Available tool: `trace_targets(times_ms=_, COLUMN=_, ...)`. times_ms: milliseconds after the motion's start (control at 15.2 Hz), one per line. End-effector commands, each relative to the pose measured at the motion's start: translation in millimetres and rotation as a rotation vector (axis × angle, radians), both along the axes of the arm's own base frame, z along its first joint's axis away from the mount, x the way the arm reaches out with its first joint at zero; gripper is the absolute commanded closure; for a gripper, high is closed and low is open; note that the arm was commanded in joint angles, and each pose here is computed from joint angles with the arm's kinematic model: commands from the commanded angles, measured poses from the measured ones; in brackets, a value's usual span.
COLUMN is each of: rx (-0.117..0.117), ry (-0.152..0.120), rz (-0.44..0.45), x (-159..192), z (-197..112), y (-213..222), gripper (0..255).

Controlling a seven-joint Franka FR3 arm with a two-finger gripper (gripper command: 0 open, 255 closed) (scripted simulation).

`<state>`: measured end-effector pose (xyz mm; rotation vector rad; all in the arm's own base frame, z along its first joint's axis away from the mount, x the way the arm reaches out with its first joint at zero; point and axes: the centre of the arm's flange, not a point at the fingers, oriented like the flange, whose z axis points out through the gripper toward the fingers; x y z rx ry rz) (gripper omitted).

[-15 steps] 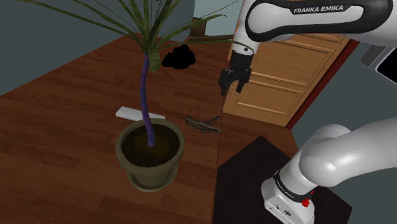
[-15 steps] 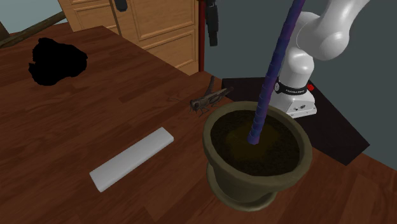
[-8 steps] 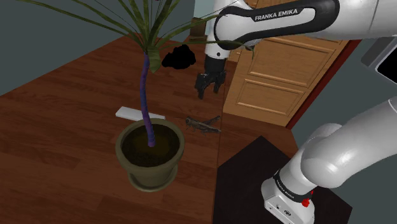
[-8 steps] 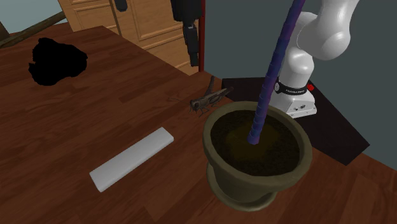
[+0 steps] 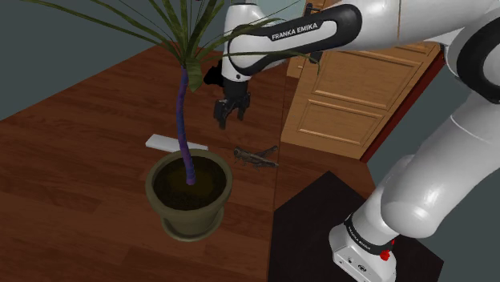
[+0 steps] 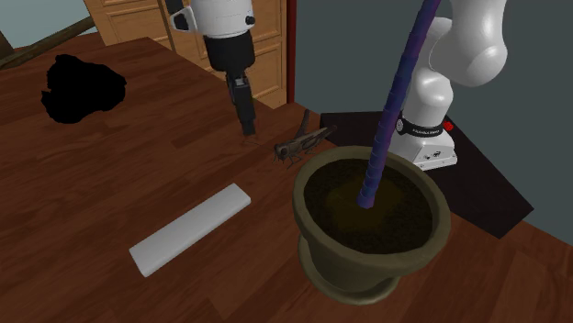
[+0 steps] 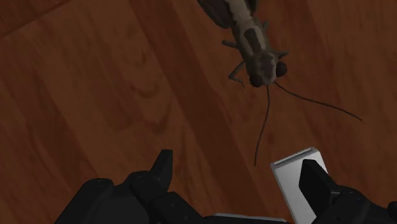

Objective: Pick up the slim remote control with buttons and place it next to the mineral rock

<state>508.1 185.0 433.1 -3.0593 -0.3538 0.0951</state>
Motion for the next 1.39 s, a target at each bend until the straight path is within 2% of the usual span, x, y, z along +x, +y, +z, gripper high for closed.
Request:
trace_targets(times_ms=0, rx=-0.003, ry=-0.01, rz=0.04, x=13.6, z=-10.0, y=18.7, gripper=0)
trace_targets(times_ms=858, rx=-0.024, ry=-0.066, rz=0.293, x=85.1, z=-65.9, y=164.5, gripper=0)
trace_targets(times_ms=1320, rx=-0.024, ry=-0.067, rz=0.299, x=86.0, z=-98.9, y=168.6, gripper=0)
